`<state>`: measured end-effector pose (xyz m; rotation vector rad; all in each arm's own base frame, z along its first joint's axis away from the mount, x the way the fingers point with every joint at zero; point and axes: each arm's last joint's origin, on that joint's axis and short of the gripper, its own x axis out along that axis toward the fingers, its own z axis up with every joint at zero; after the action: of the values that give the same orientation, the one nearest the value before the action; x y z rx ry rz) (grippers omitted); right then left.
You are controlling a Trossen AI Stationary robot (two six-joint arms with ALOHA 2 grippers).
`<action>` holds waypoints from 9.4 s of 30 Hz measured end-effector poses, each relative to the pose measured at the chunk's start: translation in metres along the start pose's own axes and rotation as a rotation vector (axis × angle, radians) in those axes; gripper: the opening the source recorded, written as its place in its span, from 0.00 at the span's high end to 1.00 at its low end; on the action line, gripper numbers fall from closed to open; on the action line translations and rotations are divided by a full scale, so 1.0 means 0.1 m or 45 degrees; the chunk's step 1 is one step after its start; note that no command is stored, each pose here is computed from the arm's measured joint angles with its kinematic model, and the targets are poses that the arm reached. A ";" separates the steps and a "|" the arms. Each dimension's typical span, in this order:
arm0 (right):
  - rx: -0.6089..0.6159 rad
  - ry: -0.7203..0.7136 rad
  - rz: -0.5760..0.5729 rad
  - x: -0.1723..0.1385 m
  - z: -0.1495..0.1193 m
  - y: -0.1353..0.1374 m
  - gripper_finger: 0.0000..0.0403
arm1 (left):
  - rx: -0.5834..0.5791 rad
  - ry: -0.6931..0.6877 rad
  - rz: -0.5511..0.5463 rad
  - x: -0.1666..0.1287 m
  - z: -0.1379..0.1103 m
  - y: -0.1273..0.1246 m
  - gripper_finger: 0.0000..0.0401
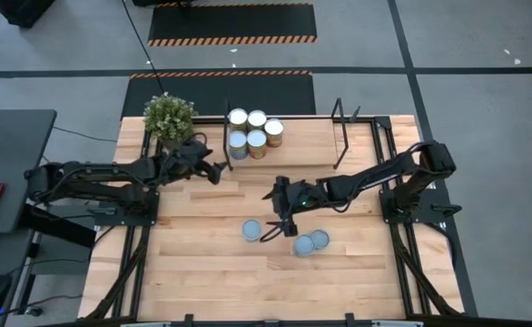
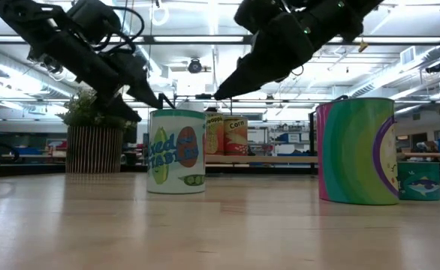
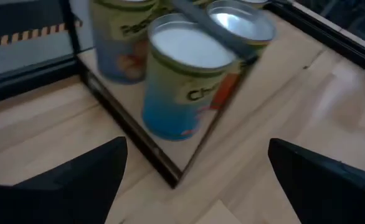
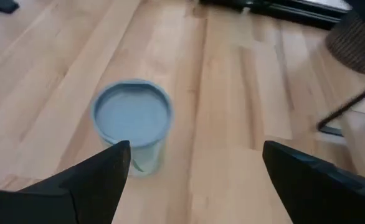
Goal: Pick and place cans onto a shelf
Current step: Put the white can on the shelf, then put the light green can on the shelf
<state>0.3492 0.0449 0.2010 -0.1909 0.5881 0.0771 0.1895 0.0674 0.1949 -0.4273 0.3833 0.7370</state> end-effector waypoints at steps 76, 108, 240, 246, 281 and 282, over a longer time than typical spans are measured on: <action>0.009 0.606 -0.432 -0.17 0.25 -0.59 0.23 | 0.294 -0.096 -0.026 -0.46 -0.32 -0.41 0.01; 0.190 0.255 -0.791 -0.35 -0.15 -1.39 0.23 | 0.284 -0.120 -0.006 -0.46 -0.31 -0.41 0.01; -0.051 0.665 0.128 -0.51 -0.34 1.05 0.05 | 0.256 -0.092 -0.020 -0.46 -0.33 -0.41 0.01; -0.108 0.556 0.150 -0.45 -0.35 1.05 0.06 | 0.255 -0.093 -0.020 -0.46 -0.32 -0.41 0.01; -0.087 0.910 -0.518 -0.55 -0.10 -1.28 0.21 | 0.265 -0.093 -0.020 -0.46 -0.32 -0.41 0.01; -0.068 0.897 -0.513 -0.55 -0.11 -1.33 0.21 | 0.266 -0.093 -0.020 -0.46 -0.32 -0.41 0.01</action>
<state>0.3145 -0.0882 0.2440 -0.3906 1.2367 -0.3807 0.1815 -0.0012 0.1988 -0.2057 0.3832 0.6877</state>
